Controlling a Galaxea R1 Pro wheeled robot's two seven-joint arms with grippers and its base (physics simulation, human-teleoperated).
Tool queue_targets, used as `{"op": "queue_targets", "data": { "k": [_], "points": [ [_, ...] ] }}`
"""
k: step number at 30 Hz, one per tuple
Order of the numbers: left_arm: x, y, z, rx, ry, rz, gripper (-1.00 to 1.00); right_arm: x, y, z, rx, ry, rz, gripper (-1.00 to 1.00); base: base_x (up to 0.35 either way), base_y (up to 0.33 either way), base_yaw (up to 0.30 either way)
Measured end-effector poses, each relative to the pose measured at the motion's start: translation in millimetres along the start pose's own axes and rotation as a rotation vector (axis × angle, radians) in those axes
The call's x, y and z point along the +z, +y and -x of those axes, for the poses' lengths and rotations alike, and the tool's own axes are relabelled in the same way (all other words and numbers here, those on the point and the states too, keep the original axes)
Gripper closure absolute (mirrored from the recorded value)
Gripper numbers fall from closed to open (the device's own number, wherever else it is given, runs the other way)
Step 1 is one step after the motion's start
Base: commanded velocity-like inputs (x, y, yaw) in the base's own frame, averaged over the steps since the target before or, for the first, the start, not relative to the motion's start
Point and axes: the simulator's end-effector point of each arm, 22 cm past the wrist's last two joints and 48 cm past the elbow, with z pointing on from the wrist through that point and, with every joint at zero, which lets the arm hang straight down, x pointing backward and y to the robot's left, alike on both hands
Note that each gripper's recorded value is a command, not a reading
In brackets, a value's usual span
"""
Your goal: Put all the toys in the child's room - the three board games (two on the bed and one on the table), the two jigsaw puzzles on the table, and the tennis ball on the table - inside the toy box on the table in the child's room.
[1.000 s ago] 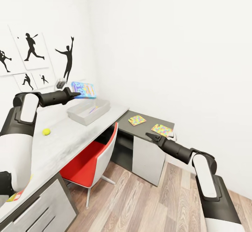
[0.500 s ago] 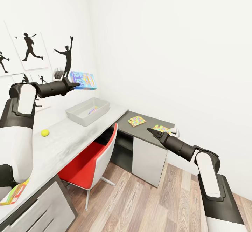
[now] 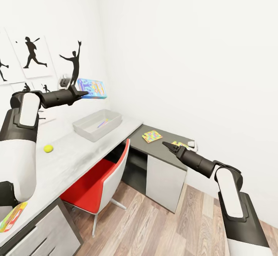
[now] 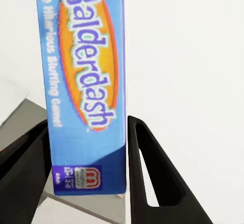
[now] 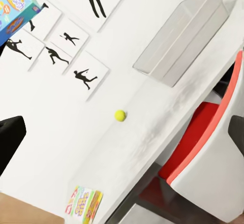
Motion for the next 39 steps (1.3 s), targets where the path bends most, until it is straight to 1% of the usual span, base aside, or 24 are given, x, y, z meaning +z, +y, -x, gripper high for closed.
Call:
{"op": "queue_targets", "data": {
  "k": [4, 11, 20, 24, 27, 29, 32, 36, 39],
  "points": [
    [-1.4, -2.1, 1.4, 0.003, -0.002, 0.000, 1.00, -1.3, 1.0, 1.3, -0.005, -0.001, -0.001, -1.00, 0.085, -0.114, 0.208],
    [-3.6, -5.7, 2.6, 0.006, -0.004, -0.004, 1.00, -6.2, 0.0, 5.9, -0.020, -0.004, -0.008, -1.00, 0.023, -0.222, 0.202],
    [-2.4, -6.6, -0.1, 0.006, 0.000, -0.005, 1.00, -11.1, -5.8, 9.0, -0.029, -0.004, -0.021, -1.00, 0.002, -0.032, 0.035],
    [-3.1, -5.9, -0.4, 0.006, 0.001, -0.003, 1.00, -21.7, -18.8, 15.0, -0.063, 0.007, -0.058, -1.00, 0.000, -0.087, 0.087],
    [-3.3, -7.3, -0.7, 0.006, 0.001, -0.005, 1.00, -25.1, -31.7, 13.3, -0.057, 0.019, -0.083, -1.00, 0.000, -0.231, 0.151],
    [-3.8, -7.5, -1.4, 0.006, 0.002, -0.005, 1.00, -29.3, -47.3, 9.5, -0.040, 0.034, -0.110, -1.00, 0.000, -0.224, 0.184],
    [-5.6, -5.8, -2.3, 0.005, 0.002, 0.000, 1.00, -39.7, -60.0, 13.5, -0.048, 0.041, -0.138, -1.00, 0.000, -0.095, 0.199],
    [-7.8, -6.9, -1.1, 0.006, -0.001, 0.000, 1.00, -52.5, -68.2, 23.7, -0.073, 0.041, -0.164, -1.00, 0.000, -0.031, 0.205],
    [-9.3, -8.4, 0.2, 0.007, -0.003, -0.001, 1.00, -54.5, -65.6, 27.8, -0.088, 0.042, -0.163, -1.00, 0.000, -0.008, 0.208]
  ]
}}
